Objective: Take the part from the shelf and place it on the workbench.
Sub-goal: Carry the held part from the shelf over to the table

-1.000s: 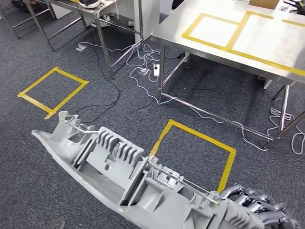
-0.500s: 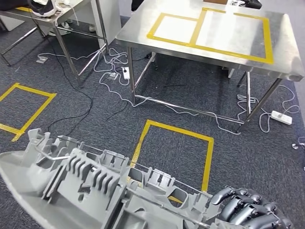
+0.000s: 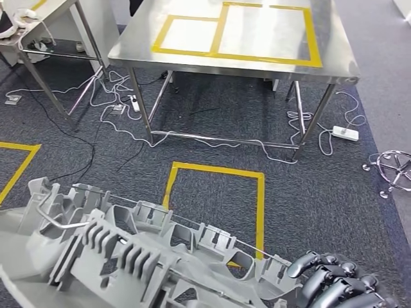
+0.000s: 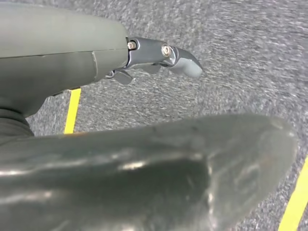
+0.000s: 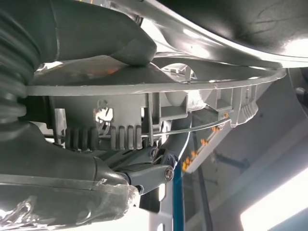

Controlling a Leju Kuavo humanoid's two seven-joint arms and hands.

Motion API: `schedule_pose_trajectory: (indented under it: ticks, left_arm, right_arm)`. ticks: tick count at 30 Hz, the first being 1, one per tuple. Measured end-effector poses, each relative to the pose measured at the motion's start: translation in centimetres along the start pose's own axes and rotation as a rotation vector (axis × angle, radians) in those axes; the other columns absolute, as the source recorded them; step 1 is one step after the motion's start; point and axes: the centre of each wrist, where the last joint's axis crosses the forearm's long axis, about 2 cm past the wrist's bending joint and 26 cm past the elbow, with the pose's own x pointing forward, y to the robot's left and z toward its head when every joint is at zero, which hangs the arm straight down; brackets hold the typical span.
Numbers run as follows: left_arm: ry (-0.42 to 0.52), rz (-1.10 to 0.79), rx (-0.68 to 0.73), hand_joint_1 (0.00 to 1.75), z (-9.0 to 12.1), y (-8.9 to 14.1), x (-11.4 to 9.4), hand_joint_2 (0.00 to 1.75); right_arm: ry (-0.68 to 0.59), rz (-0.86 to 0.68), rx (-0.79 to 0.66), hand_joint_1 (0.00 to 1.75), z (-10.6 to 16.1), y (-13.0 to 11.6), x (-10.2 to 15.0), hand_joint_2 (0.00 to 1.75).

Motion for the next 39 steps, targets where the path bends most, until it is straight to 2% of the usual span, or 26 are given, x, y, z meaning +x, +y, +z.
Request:
schedule_pose_trajectory:
  ticks: [7, 16, 39]
  left_arm:
    - [0.026, -0.011, 0.005, 0.00, 0.2, 0.1, -0.5, 0.00]
    - [0.022, -0.010, -0.032, 0.00, 0.3, -1.3, -0.5, 0.00]
    - [0.024, -0.006, -0.061, 0.00, 0.7, -2.1, -1.3, 0.00]
  right_arm:
    - [0.004, -0.003, 0.000, 1.75, 0.0, 0.0, 0.0, 1.75]
    - [0.013, -0.035, 0.002, 1.75, -0.2, -0.1, 0.0, 1.75]
    - [0.024, -0.016, -0.021, 1.75, -0.1, -0.1, 0.0, 1.75]
